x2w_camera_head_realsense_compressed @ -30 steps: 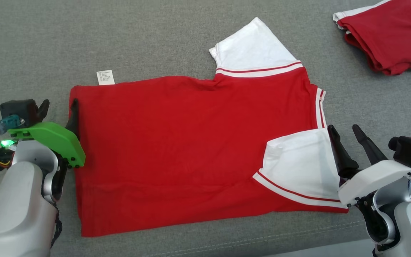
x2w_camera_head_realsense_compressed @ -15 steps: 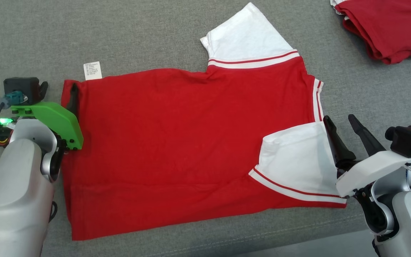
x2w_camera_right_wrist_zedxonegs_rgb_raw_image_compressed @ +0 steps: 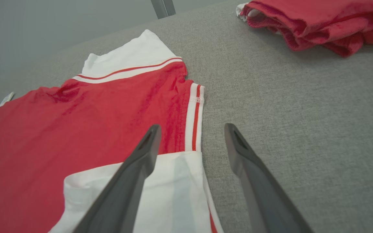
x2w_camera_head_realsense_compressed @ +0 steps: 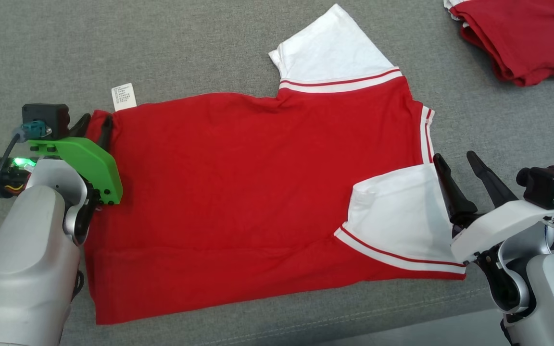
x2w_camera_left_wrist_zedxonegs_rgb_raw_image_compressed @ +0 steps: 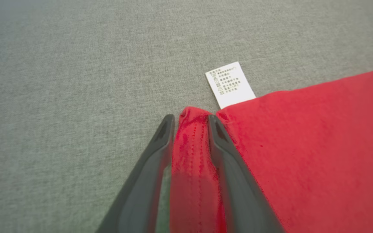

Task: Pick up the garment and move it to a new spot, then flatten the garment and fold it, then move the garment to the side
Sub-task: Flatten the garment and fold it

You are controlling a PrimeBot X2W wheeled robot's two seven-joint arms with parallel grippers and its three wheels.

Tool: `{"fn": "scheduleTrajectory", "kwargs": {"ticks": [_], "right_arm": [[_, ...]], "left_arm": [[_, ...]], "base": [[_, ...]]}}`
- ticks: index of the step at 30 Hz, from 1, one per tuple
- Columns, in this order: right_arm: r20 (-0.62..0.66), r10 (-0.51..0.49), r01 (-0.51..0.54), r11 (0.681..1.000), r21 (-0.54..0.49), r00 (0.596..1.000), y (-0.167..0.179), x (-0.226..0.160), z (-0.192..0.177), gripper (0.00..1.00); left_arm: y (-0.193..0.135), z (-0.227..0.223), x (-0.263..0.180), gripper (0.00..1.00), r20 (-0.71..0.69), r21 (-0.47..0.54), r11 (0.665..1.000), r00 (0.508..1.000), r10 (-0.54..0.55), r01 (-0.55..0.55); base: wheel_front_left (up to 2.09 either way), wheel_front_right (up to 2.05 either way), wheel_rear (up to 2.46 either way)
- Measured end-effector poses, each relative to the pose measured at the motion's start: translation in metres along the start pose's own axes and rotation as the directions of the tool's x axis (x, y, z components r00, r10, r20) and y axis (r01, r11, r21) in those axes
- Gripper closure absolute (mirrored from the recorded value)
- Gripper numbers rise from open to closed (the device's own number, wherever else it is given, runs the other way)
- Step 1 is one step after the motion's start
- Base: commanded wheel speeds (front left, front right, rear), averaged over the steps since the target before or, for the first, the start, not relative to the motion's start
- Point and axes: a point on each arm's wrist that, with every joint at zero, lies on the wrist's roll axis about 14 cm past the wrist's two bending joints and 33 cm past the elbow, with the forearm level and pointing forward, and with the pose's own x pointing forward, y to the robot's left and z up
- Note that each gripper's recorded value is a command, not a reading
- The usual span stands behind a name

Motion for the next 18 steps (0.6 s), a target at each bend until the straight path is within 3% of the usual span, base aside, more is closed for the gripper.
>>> {"fn": "scheduleTrajectory", "kwargs": {"ticks": [4,5,6,7,18], "right_arm": [[0.005,-0.006,0.006,1.000,-0.011,1.000,-0.004,-0.001,0.003,0.00],[0.007,-0.007,0.007,1.000,-0.013,1.000,-0.004,-0.001,0.004,0.00],[0.011,-0.007,0.007,1.000,-0.016,1.000,-0.005,-0.001,0.006,0.00],[0.017,-0.006,0.006,1.000,-0.020,1.000,-0.005,-0.001,0.009,0.00],[0.065,0.068,-0.056,0.984,-0.169,0.996,0.014,0.043,0.059,0.00]], "left_arm": [[-0.003,-0.001,0.002,0.74,-0.011,0.004,1.000,1.000,-0.008,0.008],[-0.004,-0.001,0.002,0.74,-0.017,0.006,1.000,1.000,-0.009,0.010],[-0.004,-0.001,0.002,0.93,-0.018,0.006,1.000,1.000,-0.011,0.011],[-0.005,-0.001,0.001,1.00,-0.015,0.008,1.000,1.000,-0.014,0.014],[0.005,0.038,-0.022,1.00,0.252,-0.106,0.994,0.965,0.067,-0.042]], "base": [[0.00,0.00,0.00],[0.00,0.00,0.00],[0.00,0.00,0.00],[0.00,0.00,0.00],[0.00,0.00,0.00]]}}
